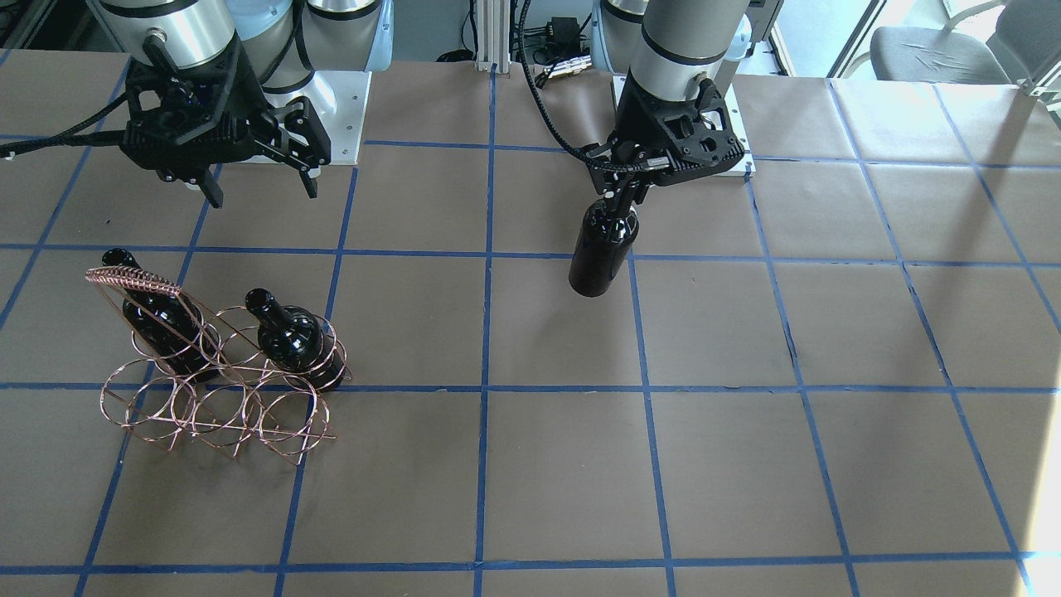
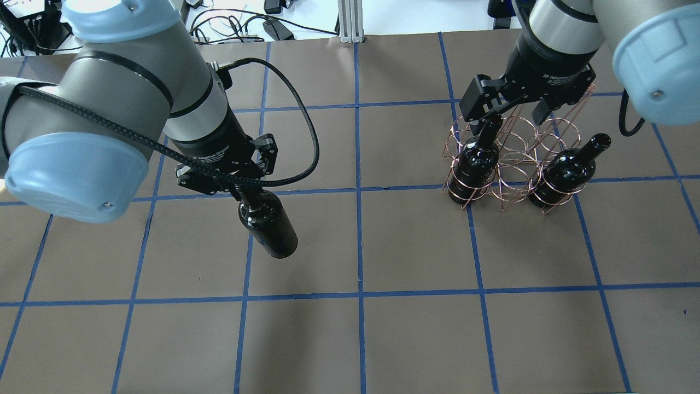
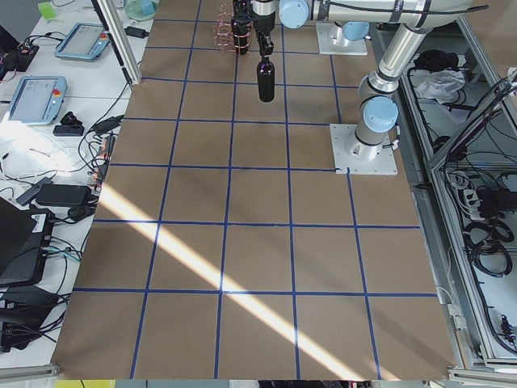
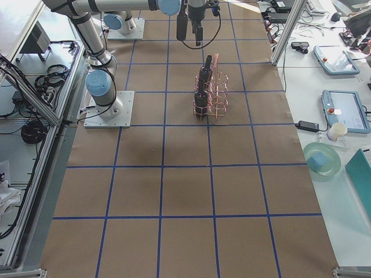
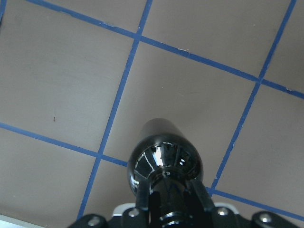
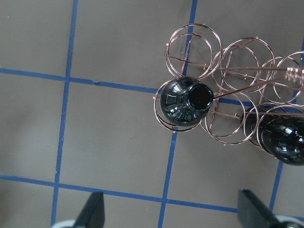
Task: Place wine into wine basket
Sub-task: 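Carry the bottle toward the table center and stand it upright with the left gripper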
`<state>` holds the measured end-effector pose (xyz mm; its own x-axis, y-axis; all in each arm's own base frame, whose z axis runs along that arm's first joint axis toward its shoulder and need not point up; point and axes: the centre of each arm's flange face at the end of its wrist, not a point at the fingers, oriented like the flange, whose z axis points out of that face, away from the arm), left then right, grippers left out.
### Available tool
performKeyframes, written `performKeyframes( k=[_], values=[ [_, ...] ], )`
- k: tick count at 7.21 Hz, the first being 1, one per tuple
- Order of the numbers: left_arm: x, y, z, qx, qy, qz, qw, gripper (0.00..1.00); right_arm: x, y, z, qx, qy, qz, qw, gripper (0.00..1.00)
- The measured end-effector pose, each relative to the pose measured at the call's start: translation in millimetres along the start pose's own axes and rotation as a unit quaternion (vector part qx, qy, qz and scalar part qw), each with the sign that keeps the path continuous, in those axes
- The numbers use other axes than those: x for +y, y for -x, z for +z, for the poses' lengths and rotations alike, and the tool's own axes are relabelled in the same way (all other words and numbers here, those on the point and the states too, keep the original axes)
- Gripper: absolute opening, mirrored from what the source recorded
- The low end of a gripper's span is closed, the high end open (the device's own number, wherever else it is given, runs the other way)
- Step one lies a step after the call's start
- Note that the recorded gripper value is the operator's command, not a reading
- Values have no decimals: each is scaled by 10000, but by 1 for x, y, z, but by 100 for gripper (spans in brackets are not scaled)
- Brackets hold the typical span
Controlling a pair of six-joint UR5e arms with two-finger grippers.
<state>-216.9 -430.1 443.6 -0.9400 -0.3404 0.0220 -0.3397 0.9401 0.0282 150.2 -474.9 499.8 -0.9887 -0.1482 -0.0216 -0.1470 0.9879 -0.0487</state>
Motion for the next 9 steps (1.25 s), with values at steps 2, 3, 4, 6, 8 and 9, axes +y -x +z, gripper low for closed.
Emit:
performKeyframes(
  k=[2, 3, 4, 6, 8, 9],
  values=[
    [1, -21, 10, 88, -114, -108, 9998, 0, 0, 0, 1, -8, 14, 3, 10000, 100],
    [2, -34, 18, 118, -159, -114, 9997, 0, 1, 0, 0, -2, 12, 3, 10000, 100],
    [3, -47, 27, 138, -196, -133, 9996, 0, 2, 0, -1, 3, 8, 0, 10000, 100],
    [3, -63, 40, 155, -231, -153, 9995, 0, 2, 1, -2, 13, 0, -10, 10000, 100],
    [3, -66, 45, 144, -207, -132, 9996, 0, 3, 0, -1, 40, 12, -9, 10000, 100],
    [3, -66, 46, 144, -194, -118, 9996, 0, 3, -1, -1, 58, 17, -5, 10000, 100]
  ],
)
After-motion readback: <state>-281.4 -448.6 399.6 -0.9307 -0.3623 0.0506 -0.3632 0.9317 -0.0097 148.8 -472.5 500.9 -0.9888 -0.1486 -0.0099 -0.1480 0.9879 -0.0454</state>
